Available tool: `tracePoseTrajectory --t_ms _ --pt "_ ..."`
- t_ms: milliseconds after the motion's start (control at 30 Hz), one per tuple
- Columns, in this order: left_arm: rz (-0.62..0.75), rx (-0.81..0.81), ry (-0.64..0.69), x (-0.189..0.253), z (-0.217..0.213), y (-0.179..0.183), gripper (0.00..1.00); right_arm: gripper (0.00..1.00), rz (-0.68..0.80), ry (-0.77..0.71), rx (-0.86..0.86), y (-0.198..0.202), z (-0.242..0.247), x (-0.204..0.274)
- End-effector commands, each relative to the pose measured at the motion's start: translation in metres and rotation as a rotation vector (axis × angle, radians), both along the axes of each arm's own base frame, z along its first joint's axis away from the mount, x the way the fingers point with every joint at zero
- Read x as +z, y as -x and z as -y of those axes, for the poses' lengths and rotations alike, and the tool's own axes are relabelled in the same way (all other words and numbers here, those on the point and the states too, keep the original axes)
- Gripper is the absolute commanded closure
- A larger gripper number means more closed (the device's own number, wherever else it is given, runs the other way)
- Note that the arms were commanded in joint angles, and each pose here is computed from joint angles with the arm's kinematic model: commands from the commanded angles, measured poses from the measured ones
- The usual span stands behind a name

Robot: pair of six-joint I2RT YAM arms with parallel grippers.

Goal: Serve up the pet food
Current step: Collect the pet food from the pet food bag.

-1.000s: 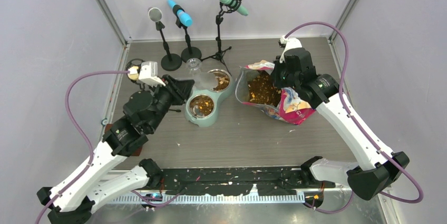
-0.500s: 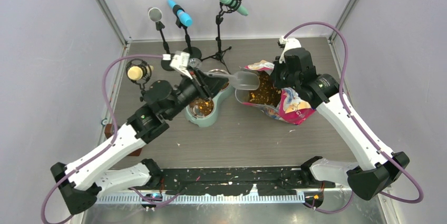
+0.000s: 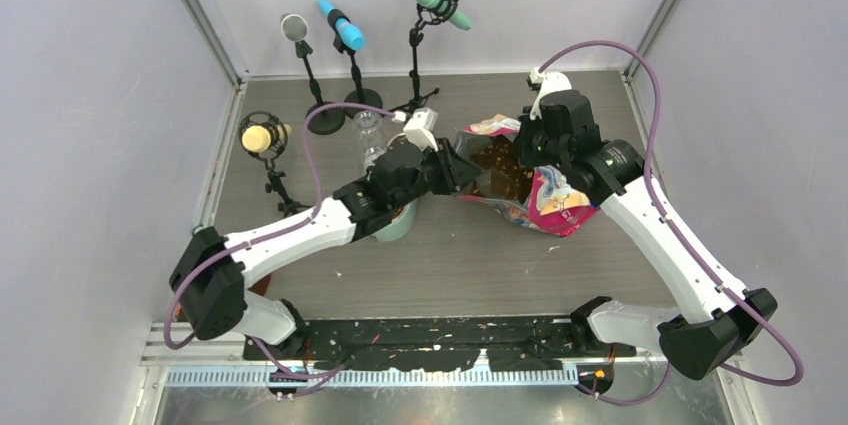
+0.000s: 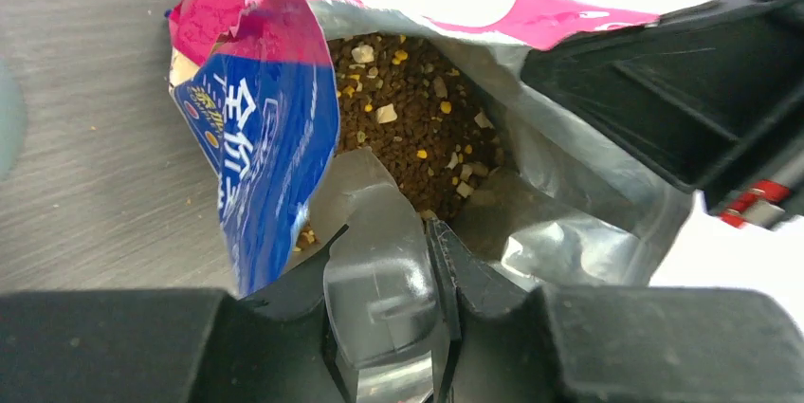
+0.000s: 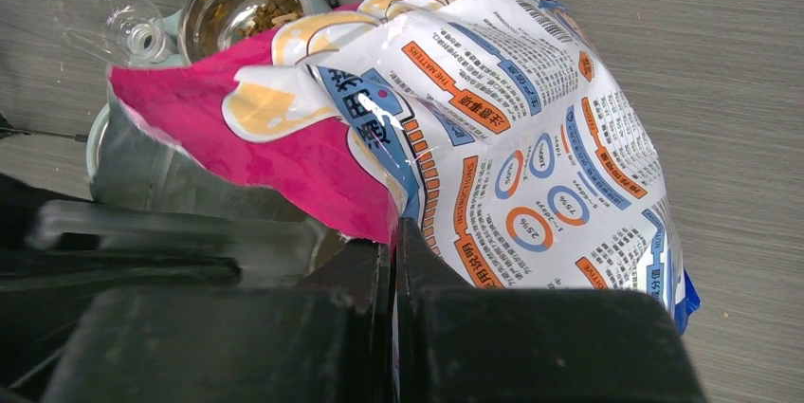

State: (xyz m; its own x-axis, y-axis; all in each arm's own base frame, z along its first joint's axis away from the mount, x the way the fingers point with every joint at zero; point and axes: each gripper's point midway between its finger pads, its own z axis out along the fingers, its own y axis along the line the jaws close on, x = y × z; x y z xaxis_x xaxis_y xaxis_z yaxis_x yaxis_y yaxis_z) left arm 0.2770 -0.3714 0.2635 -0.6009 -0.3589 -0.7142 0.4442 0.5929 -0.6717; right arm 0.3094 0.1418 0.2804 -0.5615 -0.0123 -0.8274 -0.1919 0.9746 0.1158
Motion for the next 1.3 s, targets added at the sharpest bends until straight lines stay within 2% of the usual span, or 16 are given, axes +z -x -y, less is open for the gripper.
tracePoseTrajectory --t_ms 0,200,467,600,733,833,967,1167,1267 --pt "0.07 0.047 0.137 0.045 0.015 -0.013 1.0 0.95 0.089 -0.037 -0.026 0.0 0.007 0.032" --pt "0.185 0.096 0.04 0.035 0.03 -0.023 1.0 0.95 0.089 -0.029 -0.03 0.001 0.009 0.032" --pt "0.192 0.2 -0.094 0.012 0.046 -0.038 1.0 0.95 0.083 -0.031 -0.032 0.004 0.01 0.029" --pt "0.218 0.202 -0.167 -0.003 0.058 -0.041 1.0 0.95 0.081 -0.032 -0.033 0.006 0.011 0.027" --pt "0.155 0.143 -0.173 -0.027 0.077 -0.038 1.0 0.95 0.08 -0.018 -0.045 0.008 0.016 0.024" --pt "0.099 0.052 -0.125 -0.038 0.095 -0.026 1.0 0.95 0.088 0.01 -0.063 0.009 0.023 0.022" --pt "0.043 -0.028 0.015 -0.034 0.106 -0.017 1.0 0.95 0.101 0.025 -0.075 0.01 0.028 0.024" --pt "-0.039 -0.017 0.283 -0.001 0.082 -0.018 1.0 0.95 0.104 0.027 -0.08 0.01 0.03 0.025" --pt "-0.044 0.004 0.362 0.017 0.064 -0.019 1.0 0.95 0.108 0.032 -0.084 0.01 0.031 0.026"
